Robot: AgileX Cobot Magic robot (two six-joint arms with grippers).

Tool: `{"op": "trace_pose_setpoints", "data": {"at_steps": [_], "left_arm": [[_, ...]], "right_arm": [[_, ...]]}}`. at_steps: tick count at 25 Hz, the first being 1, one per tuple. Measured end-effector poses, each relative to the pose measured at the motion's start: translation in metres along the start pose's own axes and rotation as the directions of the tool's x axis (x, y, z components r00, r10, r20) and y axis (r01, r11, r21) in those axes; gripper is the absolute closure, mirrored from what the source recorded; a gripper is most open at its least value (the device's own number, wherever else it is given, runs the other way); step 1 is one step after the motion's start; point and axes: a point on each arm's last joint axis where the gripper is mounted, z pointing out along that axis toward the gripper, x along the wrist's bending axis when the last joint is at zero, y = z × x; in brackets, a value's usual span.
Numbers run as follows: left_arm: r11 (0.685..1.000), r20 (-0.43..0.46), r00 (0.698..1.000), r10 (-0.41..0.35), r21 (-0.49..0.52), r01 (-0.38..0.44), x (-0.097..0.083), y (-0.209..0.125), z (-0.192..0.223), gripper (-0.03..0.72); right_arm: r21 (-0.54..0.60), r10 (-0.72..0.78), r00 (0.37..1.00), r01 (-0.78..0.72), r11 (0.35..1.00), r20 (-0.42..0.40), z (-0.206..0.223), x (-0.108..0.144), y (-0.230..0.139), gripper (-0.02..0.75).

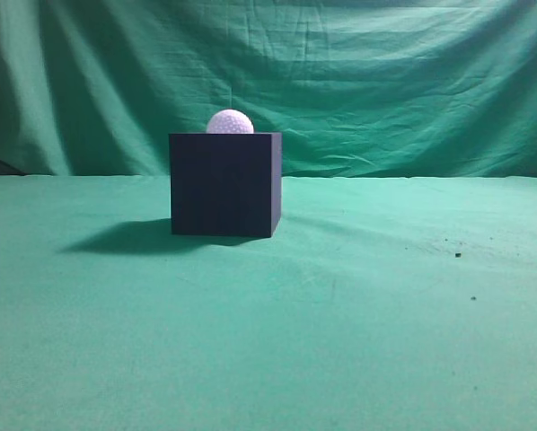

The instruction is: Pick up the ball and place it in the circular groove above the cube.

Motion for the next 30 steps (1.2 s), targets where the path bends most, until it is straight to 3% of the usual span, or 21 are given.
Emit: {"op": "trace_pose_setpoints", "data": {"at_steps": [8, 22, 30], "left_arm": [[1.000, 0.000, 1.000, 0.000, 0.000, 0.000, 0.000, 0.000, 0.000, 0.688], [1.000, 0.000, 1.000, 0.000, 0.000, 0.000, 0.000, 0.000, 0.000, 0.688], [1.000, 0.000, 1.000, 0.000, 0.000, 0.000, 0.000, 0.000, 0.000, 0.688]], "right_arm": [[0.083, 0.027, 0.999, -0.029, 0.996, 0.027, -0.050, -0.005, -0.091, 0.738], [-0.277, 0.031, 0.999, -0.040, 0.960, -0.036, -0.122, -0.009, -0.217, 0.738], [-0.285, -0.003, 0.999, -0.009, 0.959, -0.040, -0.141, -0.009, -0.248, 0.738]]}}
